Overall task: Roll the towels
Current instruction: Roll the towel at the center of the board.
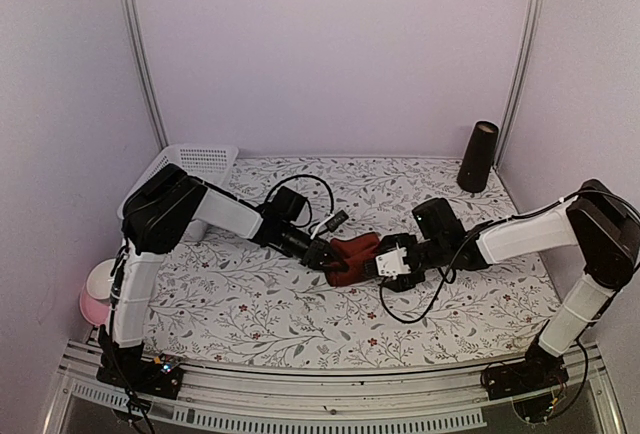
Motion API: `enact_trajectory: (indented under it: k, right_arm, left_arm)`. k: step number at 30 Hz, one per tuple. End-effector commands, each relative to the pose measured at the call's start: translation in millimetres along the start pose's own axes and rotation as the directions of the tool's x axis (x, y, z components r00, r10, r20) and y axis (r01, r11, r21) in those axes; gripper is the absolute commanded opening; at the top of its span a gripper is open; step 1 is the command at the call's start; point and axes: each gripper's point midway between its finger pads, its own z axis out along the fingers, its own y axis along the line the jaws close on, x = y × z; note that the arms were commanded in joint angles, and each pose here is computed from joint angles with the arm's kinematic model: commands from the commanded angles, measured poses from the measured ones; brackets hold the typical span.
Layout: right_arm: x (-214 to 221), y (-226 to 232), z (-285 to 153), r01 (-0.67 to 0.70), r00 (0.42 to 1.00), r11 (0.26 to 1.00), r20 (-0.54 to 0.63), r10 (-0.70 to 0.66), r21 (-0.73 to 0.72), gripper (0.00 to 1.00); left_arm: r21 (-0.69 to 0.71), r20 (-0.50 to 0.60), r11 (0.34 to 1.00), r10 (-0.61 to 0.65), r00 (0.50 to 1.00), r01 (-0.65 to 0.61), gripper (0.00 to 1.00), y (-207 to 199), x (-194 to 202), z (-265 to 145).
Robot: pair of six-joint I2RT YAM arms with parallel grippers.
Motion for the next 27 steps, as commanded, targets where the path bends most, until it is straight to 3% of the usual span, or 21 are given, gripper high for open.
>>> enact_trajectory:
  k: [1,11,15,22,27]
  right_arm:
    - [-14.8,0.2,-5.5,0.035,0.998,0.999,0.046,-0.035,0.012,0.77]
    - [13.3,4.4,17.8,0.001,0.998,1.000,-0.069,0.000,0.003,0.72]
    - [26.8,-3.7,28.8,-0.035,0.990,0.999,-0.136,0.039,0.027,0.66]
    - [44.3,11.8,40.7,-0.063,0.976,0.997,-0.210,0.052,-0.044,0.31]
    - [41.3,30.1,35.5,-0.081,0.977,0.986,-0.205,0.050,-0.144,0.12]
  left_arm:
    - [-0.068,-0.046,0.991,-0.115,0.992,0.112,0.12,29.1,31.1,2.3]
    - [-0.064,-0.048,0.990,-0.131,0.990,0.128,0.12,32.4,33.3,2.6]
    - [-0.063,-0.047,0.990,-0.128,0.991,0.125,0.15,31.8,32.6,1.7]
    - [-0.074,-0.040,0.990,-0.122,0.992,0.119,0.31,31.4,30.9,-3.7]
    - [-0.168,0.007,0.985,-0.034,0.999,0.035,0.52,27.0,5.3,-24.4]
